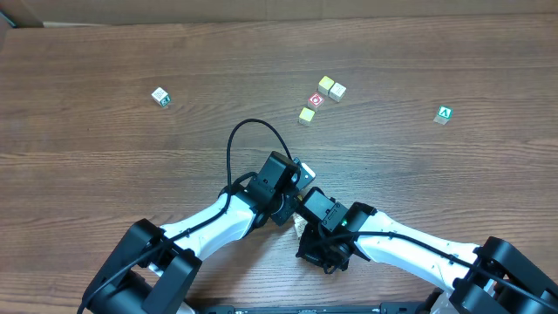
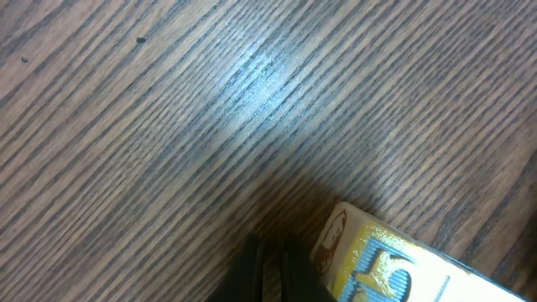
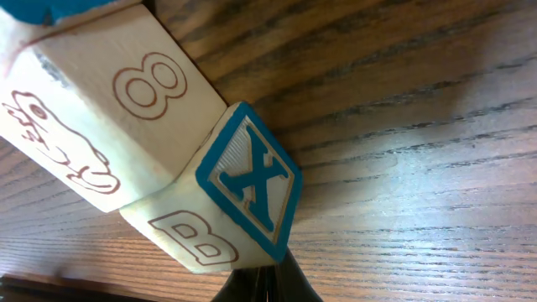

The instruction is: Flip 4 blocks

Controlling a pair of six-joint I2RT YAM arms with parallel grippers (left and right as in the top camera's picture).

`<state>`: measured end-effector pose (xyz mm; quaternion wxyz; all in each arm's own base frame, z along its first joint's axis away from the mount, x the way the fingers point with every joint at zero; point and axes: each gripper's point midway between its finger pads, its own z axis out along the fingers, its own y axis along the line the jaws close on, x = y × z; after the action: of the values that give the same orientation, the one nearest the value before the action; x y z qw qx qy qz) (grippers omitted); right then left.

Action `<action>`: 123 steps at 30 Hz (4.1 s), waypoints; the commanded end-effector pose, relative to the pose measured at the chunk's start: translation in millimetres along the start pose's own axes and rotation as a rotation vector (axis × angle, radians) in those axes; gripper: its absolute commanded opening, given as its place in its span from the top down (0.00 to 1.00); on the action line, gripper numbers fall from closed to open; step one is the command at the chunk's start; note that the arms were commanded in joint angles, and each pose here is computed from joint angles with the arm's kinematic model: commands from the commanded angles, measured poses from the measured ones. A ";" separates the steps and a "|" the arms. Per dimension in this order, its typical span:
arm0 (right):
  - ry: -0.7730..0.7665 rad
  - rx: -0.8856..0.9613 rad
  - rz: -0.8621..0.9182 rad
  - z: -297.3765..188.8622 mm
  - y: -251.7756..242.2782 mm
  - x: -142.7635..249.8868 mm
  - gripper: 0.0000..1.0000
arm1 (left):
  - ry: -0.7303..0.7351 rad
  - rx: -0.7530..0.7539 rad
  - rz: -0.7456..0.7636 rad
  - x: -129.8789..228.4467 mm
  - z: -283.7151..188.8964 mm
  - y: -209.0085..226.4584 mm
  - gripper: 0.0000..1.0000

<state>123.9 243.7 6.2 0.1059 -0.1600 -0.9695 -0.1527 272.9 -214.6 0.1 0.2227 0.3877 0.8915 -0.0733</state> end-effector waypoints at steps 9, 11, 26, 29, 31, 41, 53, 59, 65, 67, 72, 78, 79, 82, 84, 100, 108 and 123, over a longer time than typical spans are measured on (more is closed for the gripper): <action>0.001 -0.004 -0.001 0.9 1.8 0.9 0.96 | 0.037 -0.006 -0.006 14.3 8.6 -1.7 0.96; 0.002 -0.004 -0.001 0.9 1.8 1.0 0.96 | 0.037 -0.010 -0.006 14.4 8.6 -1.2 0.96; 0.009 -0.006 -0.002 1.0 2.2 2.3 0.96 | 0.027 -0.011 -0.014 11.8 8.7 -0.7 0.96; 0.009 -0.006 -0.003 1.0 2.2 2.3 0.96 | 0.027 -0.011 -0.014 11.9 8.7 -0.8 0.96; 0.009 -0.006 -0.002 1.0 2.2 2.4 0.96 | 0.027 -0.012 -0.017 11.8 8.7 -0.7 0.96; 0.012 -0.007 -0.019 2.3 3.8 6.4 0.96 | 0.027 -0.012 -0.017 11.8 8.7 -0.6 0.96; 0.009 -0.013 -0.020 2.4 5.5 6.0 0.96 | 0.020 -0.016 -0.016 10.1 8.7 0.3 0.95; 0.008 -0.014 -0.020 2.4 5.7 5.9 0.96 | 0.013 -0.016 -0.016 8.4 8.7 0.2 0.96; 0.007 -0.015 -0.021 2.4 6.0 5.7 0.96 | 0.012 -0.013 -0.017 8.2 8.8 -0.4 0.96; 0.001 -0.013 -0.022 2.4 5.6 4.7 0.96 | 0.012 -0.013 -0.017 8.3 8.8 -0.3 0.96; 0.001 -0.014 -0.033 2.0 6.3 4.6 0.96 | 0.016 -0.023 -0.067 9.7 8.6 5.0 0.96; -0.020 0.038 -0.055 -6.9 2.6 2.4 0.96 | 0.031 -0.061 -0.244 20.1 6.6 35.6 0.96; -0.030 0.046 -0.068 -9.0 2.8 0.9 0.96 | 0.034 -0.067 -0.269 21.8 6.2 39.8 0.96; -0.071 0.088 -0.073 -15.0 -1.5 -5.4 0.96 | 0.045 -0.084 -0.346 28.6 4.8 52.1 0.96; -0.103 0.107 -0.099 -18.1 -3.1 -10.6 0.96 | 0.053 -0.096 -0.402 33.5 3.7 59.8 0.96; -0.251 0.146 -0.265 -24.1 -1.7 -38.2 0.96 | 0.146 -0.108 -0.502 61.4 -0.5 68.4 0.96; -0.228 0.107 -0.291 -22.4 6.7 -34.4 0.96 | 0.149 -0.107 -0.502 62.1 -0.6 68.1 0.96; -0.243 0.104 -0.234 -23.1 6.3 -37.1 0.96 | 0.148 -0.108 -0.502 62.0 -0.6 68.2 0.96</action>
<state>157.0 228.0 14.1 -0.0081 -0.0425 -0.9950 -0.0901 305.8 -142.4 -3.0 0.1974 0.1585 0.9649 -0.0706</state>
